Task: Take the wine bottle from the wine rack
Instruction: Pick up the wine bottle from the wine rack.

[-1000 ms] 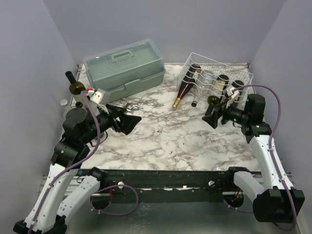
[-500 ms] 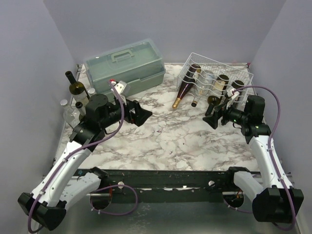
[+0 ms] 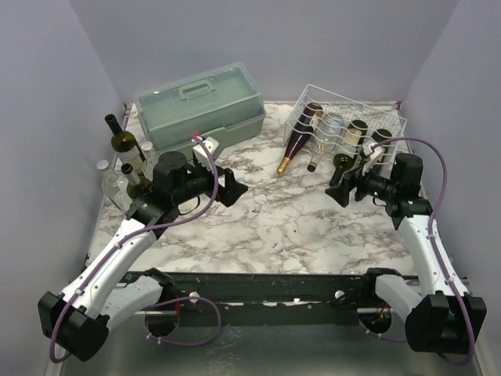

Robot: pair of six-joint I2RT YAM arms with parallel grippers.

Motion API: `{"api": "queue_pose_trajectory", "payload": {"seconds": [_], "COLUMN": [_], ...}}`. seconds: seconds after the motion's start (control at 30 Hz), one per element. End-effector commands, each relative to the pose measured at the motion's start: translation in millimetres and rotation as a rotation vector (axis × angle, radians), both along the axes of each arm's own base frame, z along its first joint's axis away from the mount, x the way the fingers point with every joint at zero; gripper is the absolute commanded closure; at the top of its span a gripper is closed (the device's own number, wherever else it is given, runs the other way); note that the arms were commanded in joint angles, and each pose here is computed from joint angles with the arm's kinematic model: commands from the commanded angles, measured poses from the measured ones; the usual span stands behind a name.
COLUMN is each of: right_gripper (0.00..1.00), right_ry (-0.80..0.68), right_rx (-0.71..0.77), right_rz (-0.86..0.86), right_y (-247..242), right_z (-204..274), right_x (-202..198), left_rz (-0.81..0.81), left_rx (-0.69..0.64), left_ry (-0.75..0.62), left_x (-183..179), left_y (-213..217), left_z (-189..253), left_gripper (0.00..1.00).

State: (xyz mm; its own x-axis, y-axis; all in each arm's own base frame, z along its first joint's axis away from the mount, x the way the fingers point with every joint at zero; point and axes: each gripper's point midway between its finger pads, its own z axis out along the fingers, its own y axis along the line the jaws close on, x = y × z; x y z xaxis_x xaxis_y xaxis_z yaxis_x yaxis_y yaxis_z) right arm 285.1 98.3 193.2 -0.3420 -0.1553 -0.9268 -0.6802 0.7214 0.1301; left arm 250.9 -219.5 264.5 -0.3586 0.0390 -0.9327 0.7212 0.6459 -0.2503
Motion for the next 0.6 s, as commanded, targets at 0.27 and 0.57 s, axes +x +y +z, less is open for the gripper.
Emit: {"api": "queue_pose_trajectory", "payload": {"seconds": [0.27,0.57], "right_gripper": [0.0,0.0], "right_ry": [0.004,-0.003], "right_rx": [-0.013,-0.03], "right_rz": [-0.006,-0.033], "right_y": [-5.3,-12.3], "right_z": [-14.3,-17.9], "right_x": [2.9,5.8], "left_rz": [0.0,-0.017], "left_rx": [0.04,0.037], "left_ry": [-0.05,-0.006], "left_x": [-3.1,-1.7], "left_y": [5.6,-0.1], "left_z": [-10.4,-17.7], "left_gripper": [0.01,0.01]}}
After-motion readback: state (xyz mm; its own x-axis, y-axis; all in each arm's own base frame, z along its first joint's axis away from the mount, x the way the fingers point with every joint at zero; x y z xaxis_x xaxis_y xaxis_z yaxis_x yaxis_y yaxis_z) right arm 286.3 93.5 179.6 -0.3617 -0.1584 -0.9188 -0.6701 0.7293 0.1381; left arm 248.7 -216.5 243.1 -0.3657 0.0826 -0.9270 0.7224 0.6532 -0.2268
